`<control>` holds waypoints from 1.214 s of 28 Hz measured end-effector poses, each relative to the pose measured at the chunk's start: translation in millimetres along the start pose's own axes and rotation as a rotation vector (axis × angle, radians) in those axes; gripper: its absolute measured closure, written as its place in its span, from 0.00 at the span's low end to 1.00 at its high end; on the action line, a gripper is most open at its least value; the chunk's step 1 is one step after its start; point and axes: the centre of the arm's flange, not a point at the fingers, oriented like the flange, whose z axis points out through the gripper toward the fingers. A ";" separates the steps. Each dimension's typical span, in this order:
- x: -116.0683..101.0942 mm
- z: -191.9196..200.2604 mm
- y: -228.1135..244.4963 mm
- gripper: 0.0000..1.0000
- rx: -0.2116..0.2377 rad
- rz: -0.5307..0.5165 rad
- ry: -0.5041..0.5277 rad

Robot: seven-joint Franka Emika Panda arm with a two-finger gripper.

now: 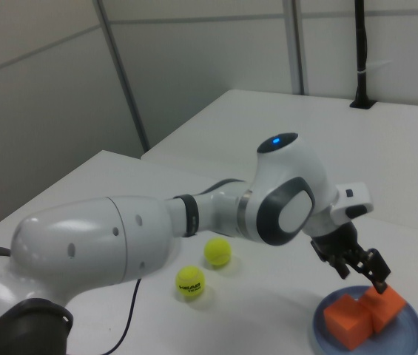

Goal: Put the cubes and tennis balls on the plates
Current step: 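Lower the gripper onto a tennis ball and grasp it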

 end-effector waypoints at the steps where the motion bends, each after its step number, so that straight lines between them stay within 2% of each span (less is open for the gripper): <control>1: 0.0 -6.0 -1.5 0.02 0.008 0.004 -0.004; 7: 5.9 -59.9 -42.0 0.00 0.067 -0.018 0.032; 12: 2.9 -103.7 -126.0 0.00 0.130 -0.115 0.059; 15: -4.5 -114.4 -170.0 0.00 0.153 -0.172 0.056; 21: -27.5 -119.9 -240.3 0.00 0.168 -0.273 0.019; 27: -51.7 -104.5 -295.4 0.00 0.175 -0.357 -0.022; 34: -65.5 -83.9 -327.9 0.00 0.173 -0.406 -0.055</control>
